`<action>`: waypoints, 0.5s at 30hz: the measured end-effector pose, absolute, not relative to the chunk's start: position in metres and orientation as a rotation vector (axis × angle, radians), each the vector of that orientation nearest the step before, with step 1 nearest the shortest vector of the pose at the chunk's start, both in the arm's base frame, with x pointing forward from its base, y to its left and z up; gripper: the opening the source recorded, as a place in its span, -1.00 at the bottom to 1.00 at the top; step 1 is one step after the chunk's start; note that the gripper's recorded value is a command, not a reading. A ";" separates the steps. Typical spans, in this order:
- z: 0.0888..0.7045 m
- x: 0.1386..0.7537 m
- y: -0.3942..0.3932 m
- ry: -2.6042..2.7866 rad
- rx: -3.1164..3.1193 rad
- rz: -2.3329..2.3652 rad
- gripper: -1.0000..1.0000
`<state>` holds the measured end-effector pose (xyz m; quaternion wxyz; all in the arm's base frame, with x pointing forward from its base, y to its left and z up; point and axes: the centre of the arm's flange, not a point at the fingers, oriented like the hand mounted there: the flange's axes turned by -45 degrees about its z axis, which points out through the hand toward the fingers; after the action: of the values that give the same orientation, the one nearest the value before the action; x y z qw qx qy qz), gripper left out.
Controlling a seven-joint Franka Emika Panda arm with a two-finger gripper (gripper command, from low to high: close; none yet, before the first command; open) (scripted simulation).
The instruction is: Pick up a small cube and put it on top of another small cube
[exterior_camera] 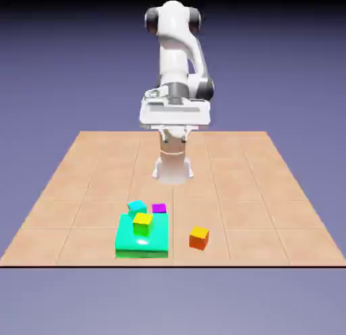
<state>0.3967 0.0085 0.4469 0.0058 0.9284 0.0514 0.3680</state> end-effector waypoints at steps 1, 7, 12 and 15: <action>0.437 0.403 0.012 0.228 2.922 1.100 0.00; 0.373 0.431 0.036 0.650 2.963 0.781 0.00; 0.315 0.446 0.057 1.010 2.920 0.511 0.00; 0.279 0.450 0.070 1.227 2.859 0.349 0.00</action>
<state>0.4500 0.0702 0.2793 0.0054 0.9132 0.3919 0.1113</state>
